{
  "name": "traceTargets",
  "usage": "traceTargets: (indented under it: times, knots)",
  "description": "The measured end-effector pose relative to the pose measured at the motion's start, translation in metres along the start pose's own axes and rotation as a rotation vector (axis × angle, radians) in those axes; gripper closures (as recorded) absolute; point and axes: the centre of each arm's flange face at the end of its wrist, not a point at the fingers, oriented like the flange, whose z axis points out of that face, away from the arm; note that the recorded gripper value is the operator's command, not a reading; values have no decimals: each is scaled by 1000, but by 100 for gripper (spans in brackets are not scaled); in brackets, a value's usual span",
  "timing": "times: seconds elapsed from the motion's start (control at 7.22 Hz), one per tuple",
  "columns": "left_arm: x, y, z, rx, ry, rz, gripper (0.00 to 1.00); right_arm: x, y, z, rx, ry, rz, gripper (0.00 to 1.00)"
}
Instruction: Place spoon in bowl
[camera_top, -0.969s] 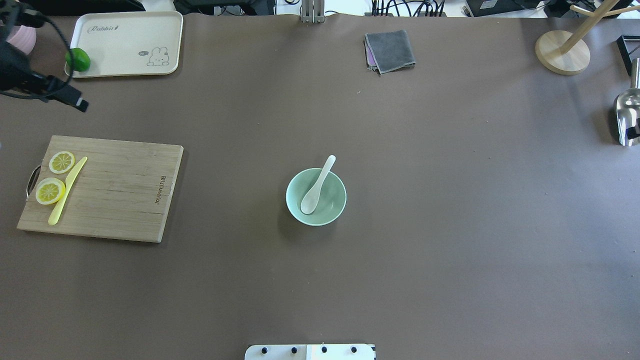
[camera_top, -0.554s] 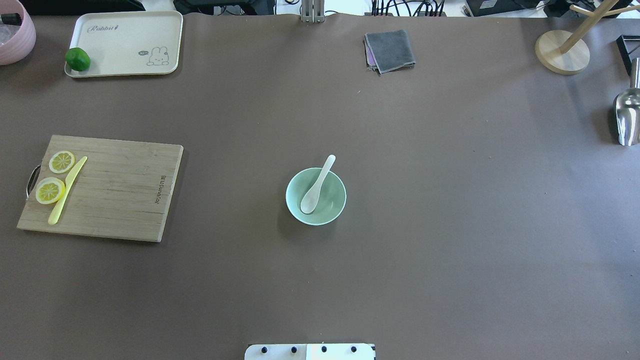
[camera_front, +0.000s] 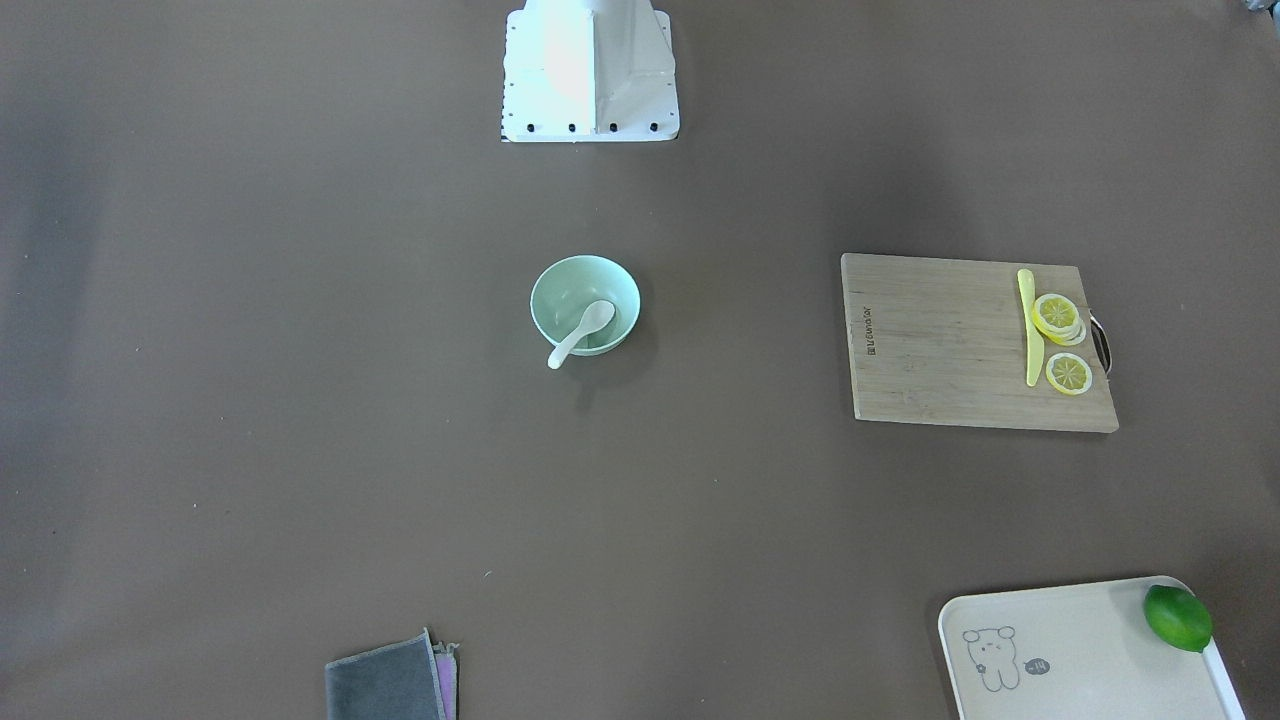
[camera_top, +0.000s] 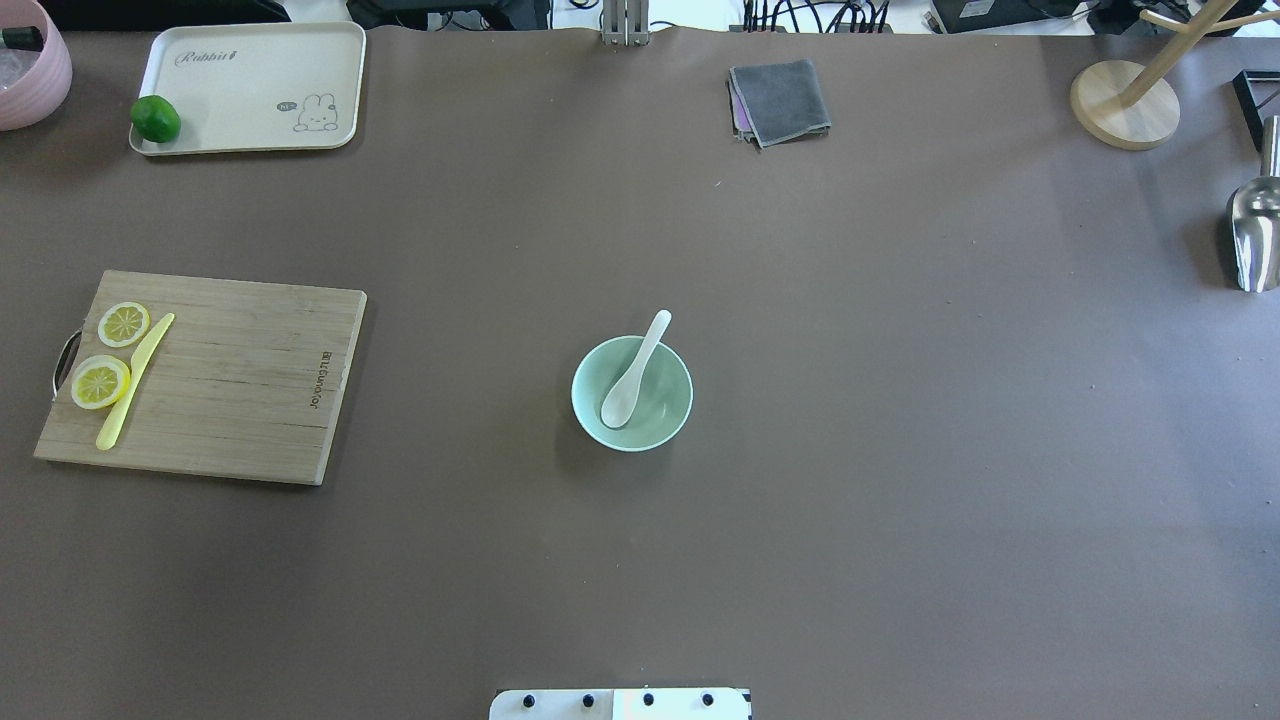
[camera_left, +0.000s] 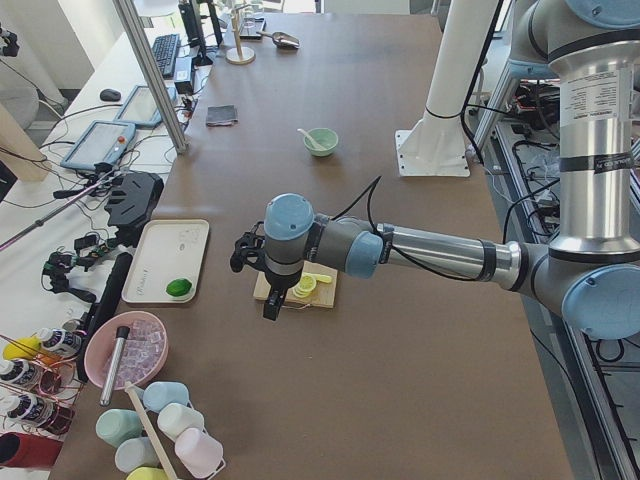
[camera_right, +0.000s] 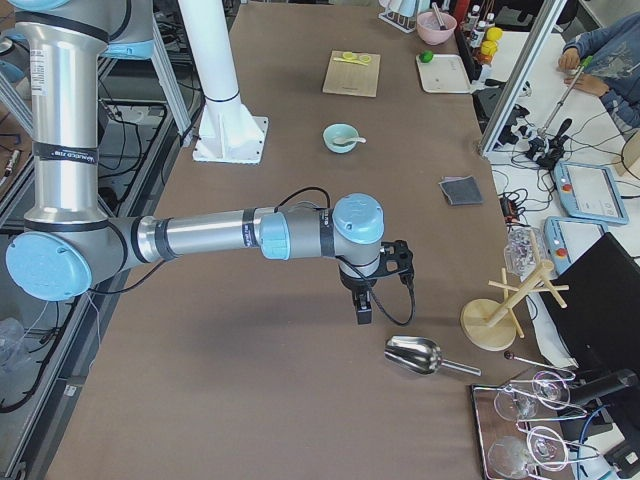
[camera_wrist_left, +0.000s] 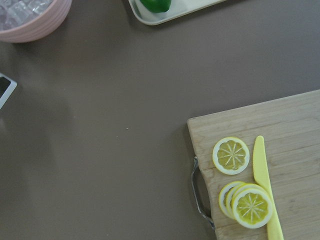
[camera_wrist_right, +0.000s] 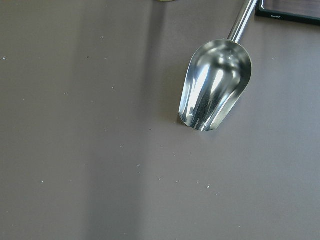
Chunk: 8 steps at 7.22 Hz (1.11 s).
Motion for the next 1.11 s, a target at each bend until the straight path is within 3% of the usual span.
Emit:
traceTargets:
  times: [1.11]
  knots:
    - [11,-1,-13,-67,1,-72,2,13,0,14,-19,-4,29,0]
